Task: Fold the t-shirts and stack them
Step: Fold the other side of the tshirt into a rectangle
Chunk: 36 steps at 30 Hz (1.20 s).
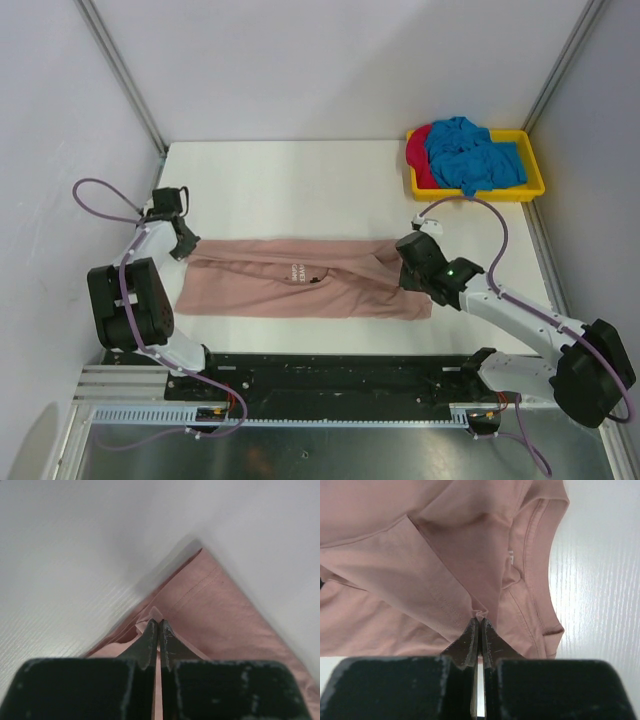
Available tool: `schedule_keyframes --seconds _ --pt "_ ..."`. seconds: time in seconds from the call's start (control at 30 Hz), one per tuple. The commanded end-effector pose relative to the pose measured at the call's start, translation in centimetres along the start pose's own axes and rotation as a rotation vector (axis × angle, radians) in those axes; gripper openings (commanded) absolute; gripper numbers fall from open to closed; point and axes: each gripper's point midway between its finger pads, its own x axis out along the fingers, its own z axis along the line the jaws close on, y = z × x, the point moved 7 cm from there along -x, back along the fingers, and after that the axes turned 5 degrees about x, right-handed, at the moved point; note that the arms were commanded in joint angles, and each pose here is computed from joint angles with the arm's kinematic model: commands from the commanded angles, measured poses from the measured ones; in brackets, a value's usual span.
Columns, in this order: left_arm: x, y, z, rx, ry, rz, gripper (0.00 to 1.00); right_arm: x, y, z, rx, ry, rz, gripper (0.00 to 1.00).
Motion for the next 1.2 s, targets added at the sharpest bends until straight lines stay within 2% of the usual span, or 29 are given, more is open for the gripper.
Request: schedule_keyframes --seconds 0.0,0.13,0.23,0.4,0.47,0.57,0.87,1.0,1.17 --pt "-0.3 -0.2 0.4 -0.044 0.007 -0.018 0.0 0.1 0.9 -0.6 0.016 0.016 0.01 0.0" --pt "0.2 0.6 0.5 -0.055 0.006 0.014 0.02 0.8 1.7 -0.6 0.013 0.012 0.036 0.0" --pt "0.1 0.7 0.8 -0.069 0.006 0.017 0.15 1.2 2.1 -0.5 0.005 0.002 0.055 0.08" --pt "-1.0 -0.4 0.9 -0.08 0.032 -0.029 0.47 0.6 1.5 0.1 -0.006 -0.068 0.039 0.34" --pt "-1.7 -0.9 0.7 -0.074 0.06 -0.046 0.52 0.2 1.1 0.5 -0.007 -0.101 0.023 0.4" --pt "-2.6 -1.3 0.0 -0.06 0.123 -0.051 0.52 0.0 0.4 0.8 -0.004 -0.134 -0.002 0.43" --pt "-3.8 0.9 -4.6 0.081 0.291 0.005 0.39 3.6 -2.5 3.5 -0.005 -0.221 -0.036 0.43" --pt "-3.2 2.5 -5.5 0.094 0.279 0.045 0.35 5.4 -3.3 4.9 -0.031 -0.23 -0.032 0.43" --pt "-1.7 3.5 -4.2 0.061 0.172 0.051 0.32 7.3 -3.6 5.7 -0.05 -0.234 -0.018 0.44"
